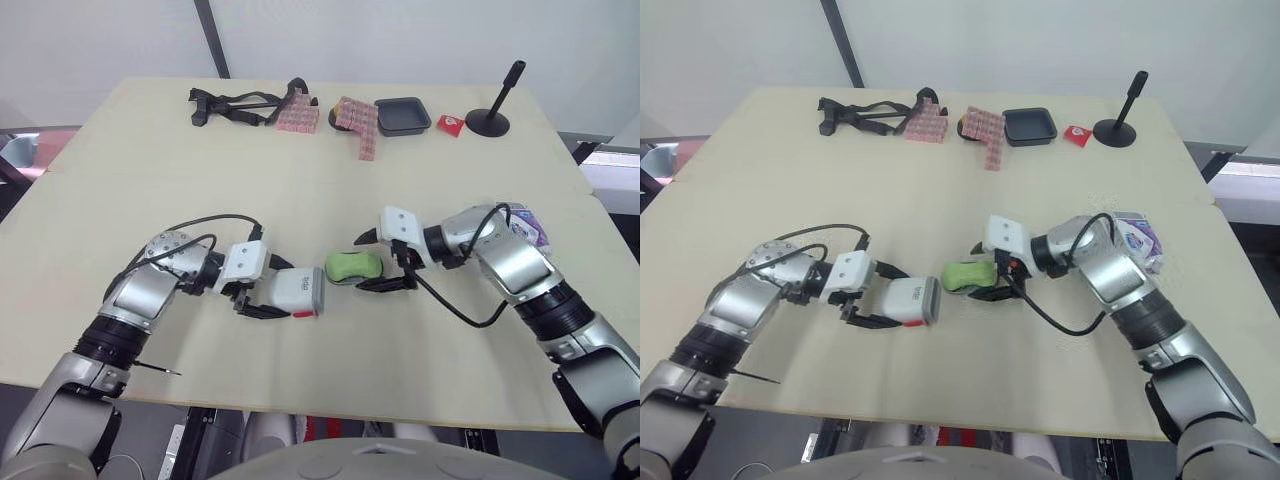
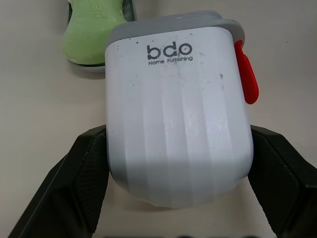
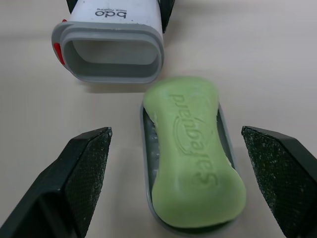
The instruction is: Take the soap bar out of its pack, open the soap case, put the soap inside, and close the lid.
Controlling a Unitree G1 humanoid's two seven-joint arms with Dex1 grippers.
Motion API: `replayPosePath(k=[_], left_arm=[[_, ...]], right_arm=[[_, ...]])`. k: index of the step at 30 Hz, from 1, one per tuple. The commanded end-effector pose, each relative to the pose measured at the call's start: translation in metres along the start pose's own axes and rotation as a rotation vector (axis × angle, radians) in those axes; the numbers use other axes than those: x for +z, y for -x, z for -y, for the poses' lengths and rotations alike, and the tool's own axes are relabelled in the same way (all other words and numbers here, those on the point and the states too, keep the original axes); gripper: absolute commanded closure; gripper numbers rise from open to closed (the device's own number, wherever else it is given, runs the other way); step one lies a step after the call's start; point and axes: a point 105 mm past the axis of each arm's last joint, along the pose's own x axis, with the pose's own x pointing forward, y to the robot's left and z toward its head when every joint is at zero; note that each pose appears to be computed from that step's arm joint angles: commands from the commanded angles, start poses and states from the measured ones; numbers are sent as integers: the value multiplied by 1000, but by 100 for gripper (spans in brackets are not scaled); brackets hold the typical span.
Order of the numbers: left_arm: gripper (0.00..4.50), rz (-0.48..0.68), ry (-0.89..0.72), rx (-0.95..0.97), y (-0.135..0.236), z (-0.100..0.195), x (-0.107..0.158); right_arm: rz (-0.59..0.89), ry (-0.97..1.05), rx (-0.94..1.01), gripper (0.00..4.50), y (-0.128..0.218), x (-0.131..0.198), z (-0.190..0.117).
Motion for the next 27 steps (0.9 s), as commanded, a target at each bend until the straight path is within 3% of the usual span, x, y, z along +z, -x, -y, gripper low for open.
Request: replayPosePath(k=[1,19,25,27], left_arm=[[103,6,-20,27,7,-3,6],[103,6,-24,27,6,-3,7],[103,5,-22,31,7,-3,7],[103,3,-22,33,7,-4,6]], right_arm=[[-11,36,-9,0,0,4,5],[-51,60,12,0,-16,-11,18],[-67,82,21,179,-15,-15,18],[-68,82,26,192,-15,-16,17]])
